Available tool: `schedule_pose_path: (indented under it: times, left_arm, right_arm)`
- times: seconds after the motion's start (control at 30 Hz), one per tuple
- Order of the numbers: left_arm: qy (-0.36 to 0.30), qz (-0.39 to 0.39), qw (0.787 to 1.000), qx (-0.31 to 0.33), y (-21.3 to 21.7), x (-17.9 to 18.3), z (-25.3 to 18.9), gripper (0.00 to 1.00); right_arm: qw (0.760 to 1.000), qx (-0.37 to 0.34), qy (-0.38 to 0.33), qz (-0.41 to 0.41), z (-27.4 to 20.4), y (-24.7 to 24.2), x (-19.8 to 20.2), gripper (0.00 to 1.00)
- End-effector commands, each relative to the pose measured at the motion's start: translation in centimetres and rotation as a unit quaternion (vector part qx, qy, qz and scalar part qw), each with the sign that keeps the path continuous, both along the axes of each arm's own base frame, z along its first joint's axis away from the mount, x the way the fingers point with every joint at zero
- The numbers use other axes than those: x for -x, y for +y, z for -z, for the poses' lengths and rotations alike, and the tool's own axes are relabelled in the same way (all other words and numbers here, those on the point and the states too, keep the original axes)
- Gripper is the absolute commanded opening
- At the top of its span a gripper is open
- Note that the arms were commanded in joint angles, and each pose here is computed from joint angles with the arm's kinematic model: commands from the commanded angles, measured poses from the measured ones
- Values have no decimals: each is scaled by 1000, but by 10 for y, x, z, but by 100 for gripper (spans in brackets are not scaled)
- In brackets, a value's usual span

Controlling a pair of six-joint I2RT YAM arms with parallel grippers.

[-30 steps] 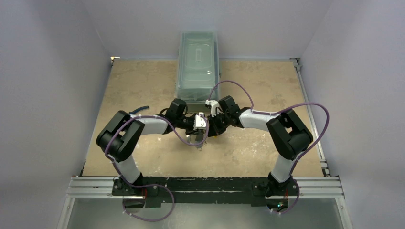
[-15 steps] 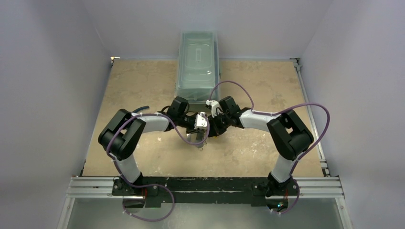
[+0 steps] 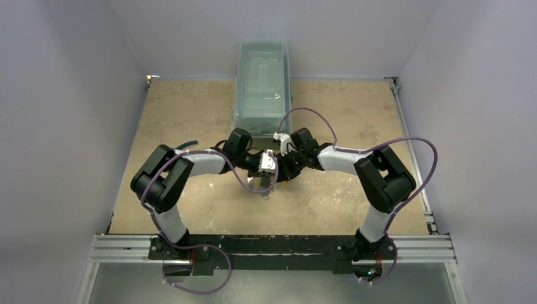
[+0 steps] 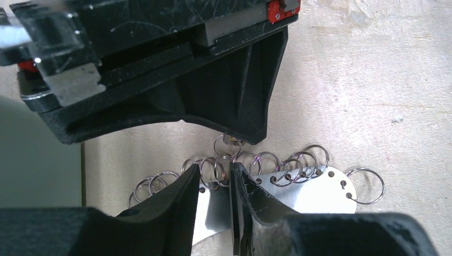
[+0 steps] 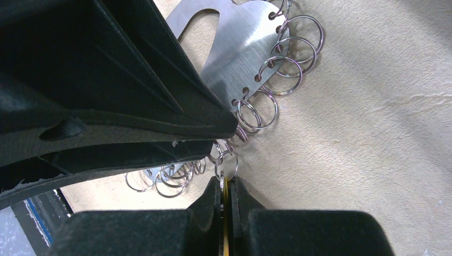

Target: Remove the keys from the keyring

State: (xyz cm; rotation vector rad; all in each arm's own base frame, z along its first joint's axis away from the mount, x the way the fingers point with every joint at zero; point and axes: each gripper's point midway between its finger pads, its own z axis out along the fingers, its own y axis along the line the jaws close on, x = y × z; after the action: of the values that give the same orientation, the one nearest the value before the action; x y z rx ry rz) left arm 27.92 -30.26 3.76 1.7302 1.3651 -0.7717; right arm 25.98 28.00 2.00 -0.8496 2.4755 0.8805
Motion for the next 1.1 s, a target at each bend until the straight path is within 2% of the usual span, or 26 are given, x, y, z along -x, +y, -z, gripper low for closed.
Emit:
schedule_pose_path:
  times: [0.0,0.53,0.87,1.0,1.07]
  left_arm:
    - [-32,29,999,31,-13,-3,-21,25]
    - [-10,47,999,-5,-12,1,3,20]
    - [5,63,998,-31,0,16,10,19]
    - [8,66,997,-37,1,17,13,13]
    - [11,65,997,-40,1,16,14,7]
  right_arm:
    - [1000,6,9,12,-3,-6,4,0]
    - [1000,6,9,9,-3,-6,5,0]
    - [1000,4,8,7,-5,-6,6,0]
    - [1000,3,7,7,-5,-6,6,0]
    - [1000,3,7,7,-5,-6,6,0]
